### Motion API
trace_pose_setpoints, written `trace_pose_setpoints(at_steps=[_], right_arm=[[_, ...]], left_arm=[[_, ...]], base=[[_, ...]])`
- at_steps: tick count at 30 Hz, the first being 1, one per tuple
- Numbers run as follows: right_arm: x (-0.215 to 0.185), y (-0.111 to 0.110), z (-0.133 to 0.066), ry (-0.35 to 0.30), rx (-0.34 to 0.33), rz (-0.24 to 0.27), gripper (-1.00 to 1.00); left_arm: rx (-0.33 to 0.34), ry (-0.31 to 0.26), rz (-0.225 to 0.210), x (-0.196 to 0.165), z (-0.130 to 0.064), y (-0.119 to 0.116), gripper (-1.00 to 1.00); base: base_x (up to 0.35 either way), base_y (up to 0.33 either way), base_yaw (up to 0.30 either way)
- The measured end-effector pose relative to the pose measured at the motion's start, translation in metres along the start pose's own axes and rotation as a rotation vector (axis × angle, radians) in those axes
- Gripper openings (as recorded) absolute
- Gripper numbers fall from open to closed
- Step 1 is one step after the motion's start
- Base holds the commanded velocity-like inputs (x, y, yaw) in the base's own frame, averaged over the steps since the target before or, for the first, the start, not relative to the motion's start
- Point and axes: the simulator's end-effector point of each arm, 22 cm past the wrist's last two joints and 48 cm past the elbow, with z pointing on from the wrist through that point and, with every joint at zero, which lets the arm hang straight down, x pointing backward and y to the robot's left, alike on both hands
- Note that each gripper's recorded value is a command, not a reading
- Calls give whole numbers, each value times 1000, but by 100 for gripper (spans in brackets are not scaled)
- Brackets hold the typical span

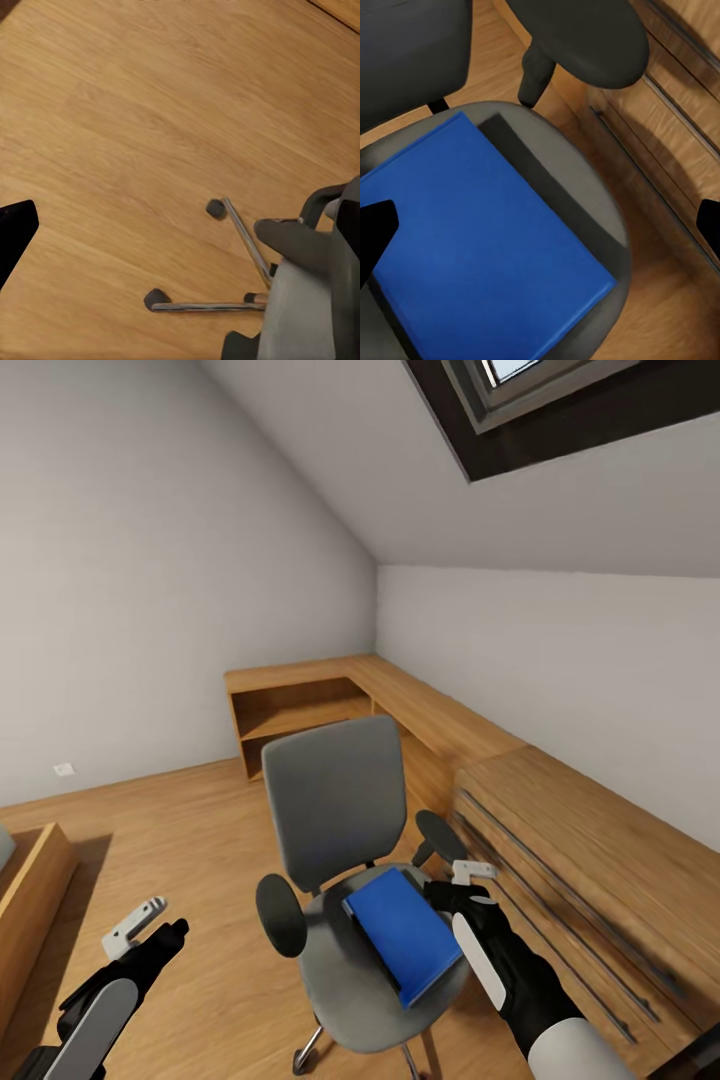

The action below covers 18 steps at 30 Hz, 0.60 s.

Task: In the bedroom, organize the workspace by keeping the computer under the desk, ensuring the monitor is on the desk, placing the keyboard on the desk next to the monitor, placing the mouse on the desk next to the keyboard, moving the folder from the swivel chair onto the desk next to the mouse, stacking the notebook on top of the folder with the pen on top of the notebook, and positioning the swivel chair next to the desk.

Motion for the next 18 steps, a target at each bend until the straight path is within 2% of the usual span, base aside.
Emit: trace_pose_setpoints(at_steps=[8,18], right_arm=[[5,-1,6,-9,1,1,100],[16,-2,16,-9,-1,7,100]], left_arm=[[5,-5,-2,6,7,2,100],[9,-3,-1,17,17,6,100]], base=[[0,0,144],[0,0,19]])
